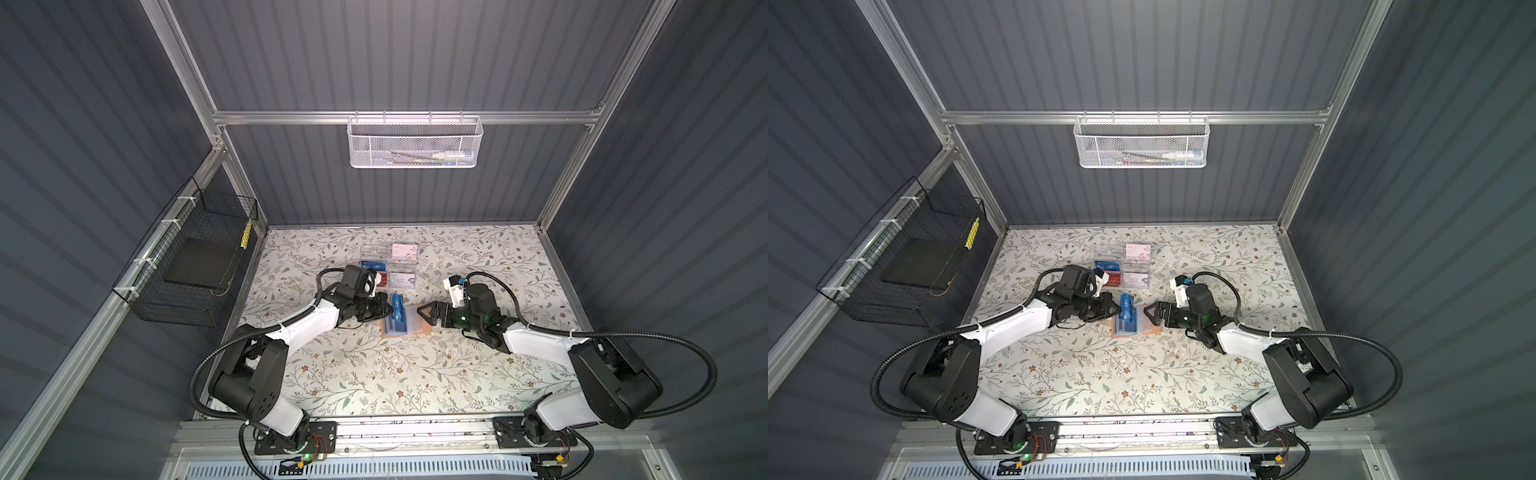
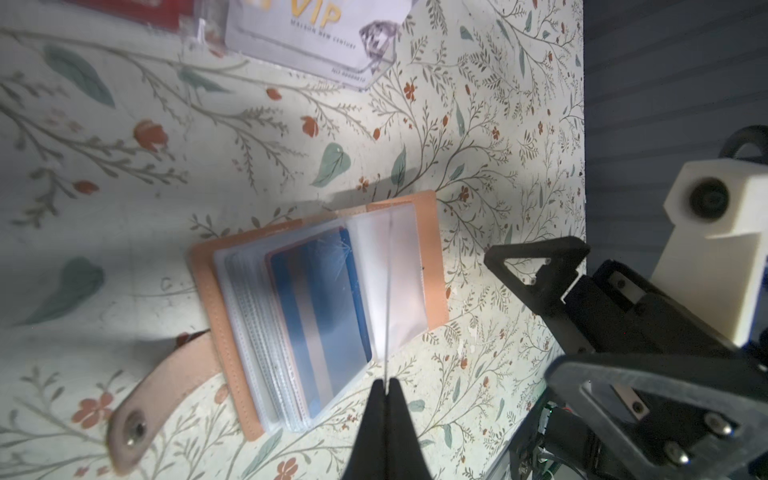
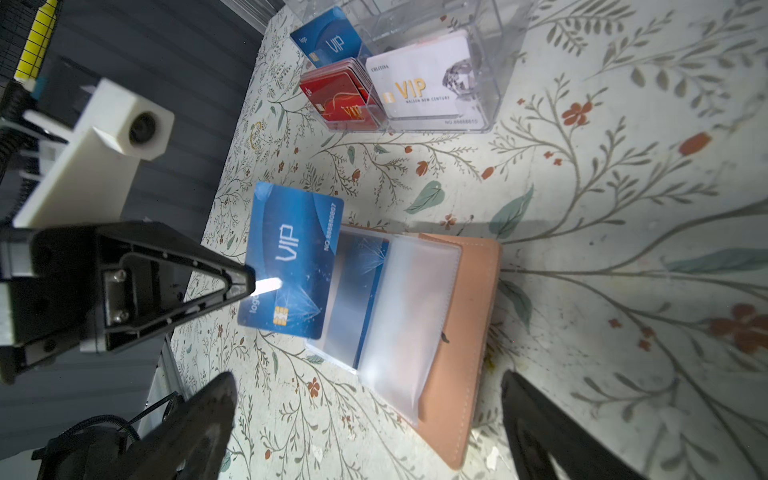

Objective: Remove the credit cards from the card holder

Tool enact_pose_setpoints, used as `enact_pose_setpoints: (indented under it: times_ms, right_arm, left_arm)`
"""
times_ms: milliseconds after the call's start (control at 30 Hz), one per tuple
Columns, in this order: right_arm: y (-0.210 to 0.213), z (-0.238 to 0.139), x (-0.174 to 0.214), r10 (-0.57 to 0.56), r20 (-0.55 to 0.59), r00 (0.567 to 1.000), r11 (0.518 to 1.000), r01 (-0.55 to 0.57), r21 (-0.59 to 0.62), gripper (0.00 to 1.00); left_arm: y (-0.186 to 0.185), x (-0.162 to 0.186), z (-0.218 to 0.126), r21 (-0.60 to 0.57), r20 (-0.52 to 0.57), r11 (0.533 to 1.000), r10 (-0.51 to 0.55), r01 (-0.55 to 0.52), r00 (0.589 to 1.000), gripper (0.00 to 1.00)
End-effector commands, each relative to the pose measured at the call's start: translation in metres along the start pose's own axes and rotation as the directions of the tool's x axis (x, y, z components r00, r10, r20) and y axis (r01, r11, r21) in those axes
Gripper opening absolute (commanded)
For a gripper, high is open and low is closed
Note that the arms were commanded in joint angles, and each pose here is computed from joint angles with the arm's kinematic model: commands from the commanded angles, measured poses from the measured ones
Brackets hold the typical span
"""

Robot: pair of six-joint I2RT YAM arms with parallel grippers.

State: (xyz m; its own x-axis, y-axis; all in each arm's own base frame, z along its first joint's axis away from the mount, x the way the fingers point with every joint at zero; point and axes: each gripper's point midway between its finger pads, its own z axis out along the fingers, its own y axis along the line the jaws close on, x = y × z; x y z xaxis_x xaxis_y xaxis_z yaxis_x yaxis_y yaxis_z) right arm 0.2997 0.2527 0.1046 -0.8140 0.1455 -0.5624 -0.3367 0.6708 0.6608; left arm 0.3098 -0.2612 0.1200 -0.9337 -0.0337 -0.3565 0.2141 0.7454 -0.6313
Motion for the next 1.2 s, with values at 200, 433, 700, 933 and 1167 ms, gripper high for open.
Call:
enact_pose_setpoints:
  times_ms: [200,433,700,933,1167]
  right_arm:
    - [0.030,-0.022,-0.019,-0.100,0.009,0.995,0.988,0.098,0.115,0.99]
    - [0.046,-0.057,-0.048,-0.125,0.040,0.991,0.967,0.113,0.228,0.99]
    - [0.058,-0.054,-0.075,-0.188,0.028,0.982,0.947,0.174,0.270,0.99]
    - [0.061,-0.022,-0.089,-0.237,0.012,0.971,0.944,0.227,0.241,0.99]
    - [0.068,-0.007,-0.104,-0.287,0.007,0.958,0.932,0.278,0.233,0.99]
  left_arm:
    - [-0.017,-0.054,-0.067,-0.218,0.141,0.957,0.226,-0.193,0.964,0.00]
    - [-0.033,-0.085,-0.094,-0.315,0.133,0.879,0.415,-0.359,0.900,0.00]
    - [-0.035,-0.121,-0.104,-0.454,0.039,0.670,0.673,-0.587,0.738,0.00]
    - [-0.026,-0.130,-0.101,-0.485,-0.121,0.437,0.824,-0.758,0.553,0.00]
    - [-0.022,-0.134,-0.098,-0.466,-0.209,0.221,0.913,-0.857,0.349,0.00]
